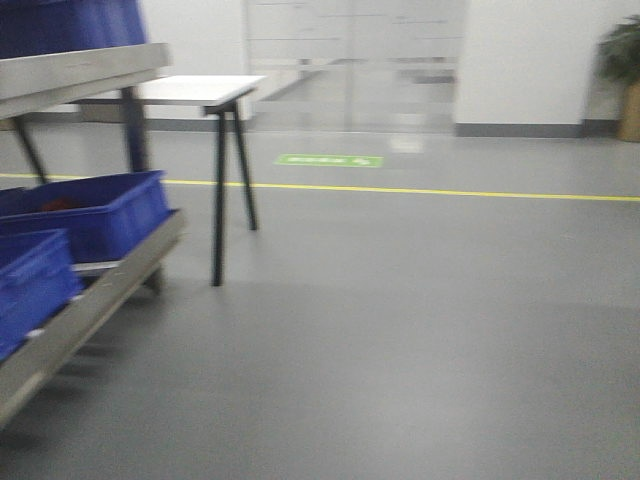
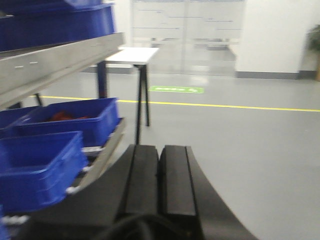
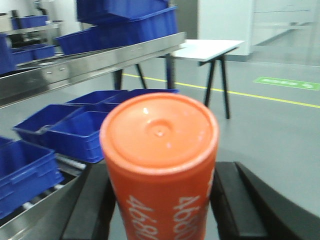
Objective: Grab orange capacitor from left shelf to right conveyor
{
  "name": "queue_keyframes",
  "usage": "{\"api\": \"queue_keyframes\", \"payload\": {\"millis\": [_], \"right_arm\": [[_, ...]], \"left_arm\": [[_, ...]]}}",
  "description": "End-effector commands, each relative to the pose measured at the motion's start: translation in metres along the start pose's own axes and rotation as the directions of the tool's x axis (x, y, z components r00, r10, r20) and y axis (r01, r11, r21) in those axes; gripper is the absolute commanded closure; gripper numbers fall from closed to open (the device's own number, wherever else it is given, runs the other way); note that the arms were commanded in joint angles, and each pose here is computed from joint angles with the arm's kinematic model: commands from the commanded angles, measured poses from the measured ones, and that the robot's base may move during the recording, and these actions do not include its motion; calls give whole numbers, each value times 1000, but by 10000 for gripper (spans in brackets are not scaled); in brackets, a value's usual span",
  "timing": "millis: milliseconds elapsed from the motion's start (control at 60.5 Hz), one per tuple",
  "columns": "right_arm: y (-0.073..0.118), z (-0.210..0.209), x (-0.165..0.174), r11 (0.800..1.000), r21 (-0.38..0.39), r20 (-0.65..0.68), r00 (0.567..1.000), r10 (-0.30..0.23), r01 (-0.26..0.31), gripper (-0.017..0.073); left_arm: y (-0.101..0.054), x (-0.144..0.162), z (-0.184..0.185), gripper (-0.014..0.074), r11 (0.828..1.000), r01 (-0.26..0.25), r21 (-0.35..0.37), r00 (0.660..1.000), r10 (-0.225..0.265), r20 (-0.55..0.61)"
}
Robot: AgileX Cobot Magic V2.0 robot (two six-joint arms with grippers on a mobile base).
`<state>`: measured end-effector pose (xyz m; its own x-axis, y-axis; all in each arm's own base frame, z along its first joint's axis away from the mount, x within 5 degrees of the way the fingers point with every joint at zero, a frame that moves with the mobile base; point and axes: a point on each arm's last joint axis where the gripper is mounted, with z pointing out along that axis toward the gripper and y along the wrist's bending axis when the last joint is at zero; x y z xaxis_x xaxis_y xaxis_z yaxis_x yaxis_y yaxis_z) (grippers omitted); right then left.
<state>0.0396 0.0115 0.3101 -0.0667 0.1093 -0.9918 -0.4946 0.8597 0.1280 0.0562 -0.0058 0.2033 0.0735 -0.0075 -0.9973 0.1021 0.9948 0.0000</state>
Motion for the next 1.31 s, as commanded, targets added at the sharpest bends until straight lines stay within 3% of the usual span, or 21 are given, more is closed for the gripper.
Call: {"api": "queue_keyframes", "payload": {"millis": [0,1289], "right_arm": [[4,-1,-15,999,-37,89,996,-24,28,507],[4,-1,-15,999,-36,90,996,-25,28,507]], "left_arm": [[0,-10,0,699,1000,6,7,997,-6,82],[0,-10,0,699,1000,6,7,997,-6,82]]}}
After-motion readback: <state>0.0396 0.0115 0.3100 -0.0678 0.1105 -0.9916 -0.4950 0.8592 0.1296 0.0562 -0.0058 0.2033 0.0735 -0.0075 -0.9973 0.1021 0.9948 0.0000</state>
